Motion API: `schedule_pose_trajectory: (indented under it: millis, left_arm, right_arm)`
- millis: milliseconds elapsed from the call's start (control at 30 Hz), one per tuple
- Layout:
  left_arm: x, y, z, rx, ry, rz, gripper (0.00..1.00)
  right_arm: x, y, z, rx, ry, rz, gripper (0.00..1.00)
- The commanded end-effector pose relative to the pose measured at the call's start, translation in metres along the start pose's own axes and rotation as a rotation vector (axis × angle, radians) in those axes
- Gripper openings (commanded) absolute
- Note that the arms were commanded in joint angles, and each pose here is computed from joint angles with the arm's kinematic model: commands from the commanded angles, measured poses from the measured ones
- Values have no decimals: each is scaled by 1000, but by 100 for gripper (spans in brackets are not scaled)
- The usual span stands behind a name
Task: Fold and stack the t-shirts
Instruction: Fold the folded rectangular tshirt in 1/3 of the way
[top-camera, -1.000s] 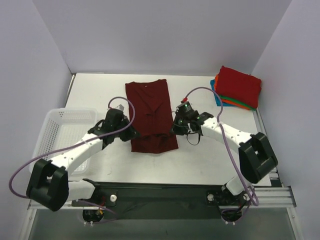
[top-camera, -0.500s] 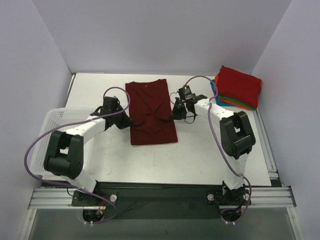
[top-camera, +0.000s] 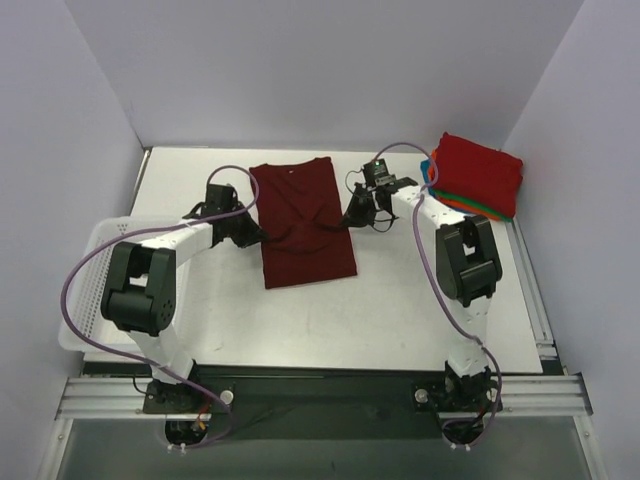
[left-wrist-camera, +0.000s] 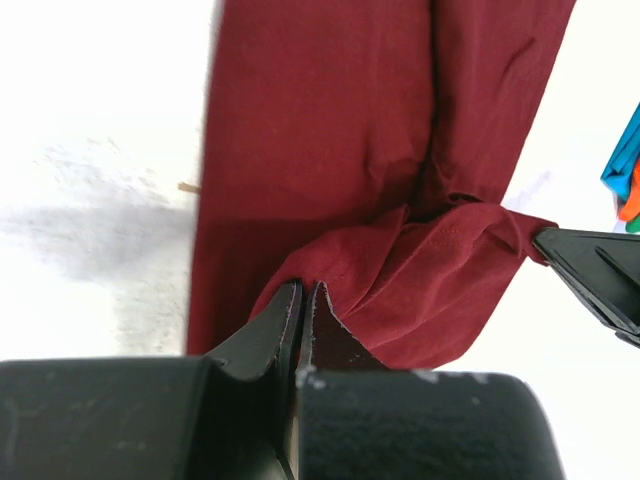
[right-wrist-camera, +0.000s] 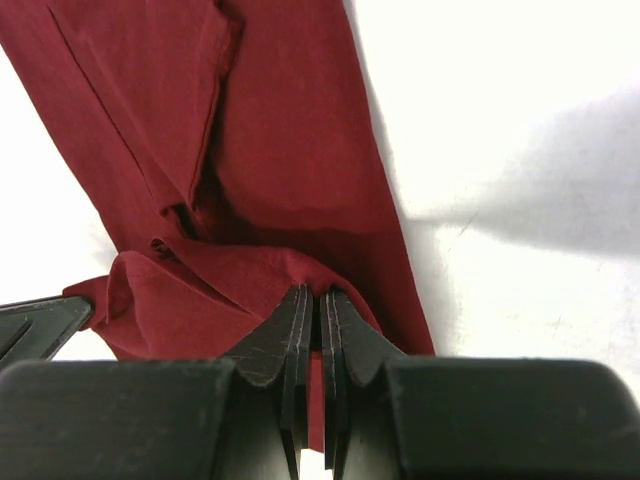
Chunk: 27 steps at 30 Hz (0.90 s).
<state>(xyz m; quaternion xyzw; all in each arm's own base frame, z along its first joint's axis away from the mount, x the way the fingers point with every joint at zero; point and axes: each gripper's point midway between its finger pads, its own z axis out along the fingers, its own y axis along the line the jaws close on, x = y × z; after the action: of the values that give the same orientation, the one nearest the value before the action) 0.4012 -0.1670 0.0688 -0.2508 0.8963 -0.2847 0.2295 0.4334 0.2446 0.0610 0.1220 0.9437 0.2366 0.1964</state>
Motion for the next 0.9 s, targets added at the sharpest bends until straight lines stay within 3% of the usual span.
schedule_pose_trajectory:
  millis: [0, 867]
  left_arm:
    - [-26, -19, -1, 66, -53, 9, 0]
    - [-66, -20, 30, 115, -39, -21, 0]
  right_arm:
    - [-9, 3, -2, -9, 10, -13, 0]
    - [-54, 13, 25, -58, -14, -7, 0]
